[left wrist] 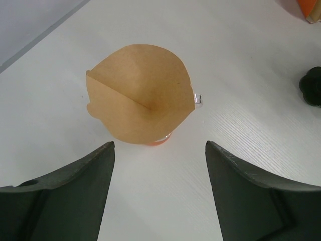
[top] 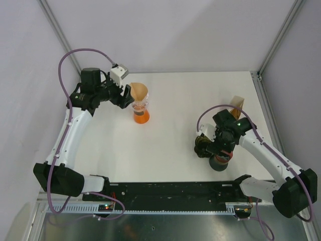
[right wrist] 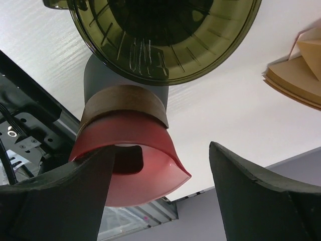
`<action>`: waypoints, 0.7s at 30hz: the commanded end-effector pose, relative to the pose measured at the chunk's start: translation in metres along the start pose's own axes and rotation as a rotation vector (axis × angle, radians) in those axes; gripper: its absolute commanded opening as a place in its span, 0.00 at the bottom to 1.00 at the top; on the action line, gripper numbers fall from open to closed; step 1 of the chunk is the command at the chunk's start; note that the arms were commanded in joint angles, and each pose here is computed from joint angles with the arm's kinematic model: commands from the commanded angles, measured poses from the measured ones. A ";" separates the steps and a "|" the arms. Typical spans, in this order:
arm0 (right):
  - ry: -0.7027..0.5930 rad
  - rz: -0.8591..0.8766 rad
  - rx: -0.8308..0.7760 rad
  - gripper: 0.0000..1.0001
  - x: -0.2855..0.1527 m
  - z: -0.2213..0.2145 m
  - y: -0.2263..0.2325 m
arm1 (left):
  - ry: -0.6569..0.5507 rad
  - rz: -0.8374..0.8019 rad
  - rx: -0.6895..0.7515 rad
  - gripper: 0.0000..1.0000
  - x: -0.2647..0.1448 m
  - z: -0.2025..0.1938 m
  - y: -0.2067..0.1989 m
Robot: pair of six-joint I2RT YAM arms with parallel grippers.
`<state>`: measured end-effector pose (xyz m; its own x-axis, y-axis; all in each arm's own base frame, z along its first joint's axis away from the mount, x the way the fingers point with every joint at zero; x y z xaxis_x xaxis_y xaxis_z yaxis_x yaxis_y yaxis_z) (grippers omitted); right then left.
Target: Place the coffee filter in the dripper
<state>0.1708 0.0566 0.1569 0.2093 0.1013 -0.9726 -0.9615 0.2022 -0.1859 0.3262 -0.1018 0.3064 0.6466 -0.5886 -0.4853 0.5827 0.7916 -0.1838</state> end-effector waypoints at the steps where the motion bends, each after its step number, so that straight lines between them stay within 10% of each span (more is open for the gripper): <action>1: -0.041 -0.016 -0.049 0.78 0.002 0.009 -0.002 | -0.045 -0.021 0.046 0.78 -0.009 0.008 -0.008; 21: -0.160 0.162 -0.284 0.14 0.006 0.064 0.046 | -0.042 -0.011 0.045 0.78 -0.009 0.008 -0.006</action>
<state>0.1437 0.1091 0.1479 0.0813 0.2187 -0.9724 -0.9935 -0.0605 -0.0967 0.3248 -0.1014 0.3073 0.6492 -0.5876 -0.4830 0.5824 0.7924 -0.1813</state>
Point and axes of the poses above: each gripper's point midway between its finger pads, its own x axis out along the fingers, its own y axis along the line the jaws close on, z = x × y, the point moved 4 cm from there along -x, back along the fingers, and after that the axes turned 14 degrees about -x, right-handed, at the moved point
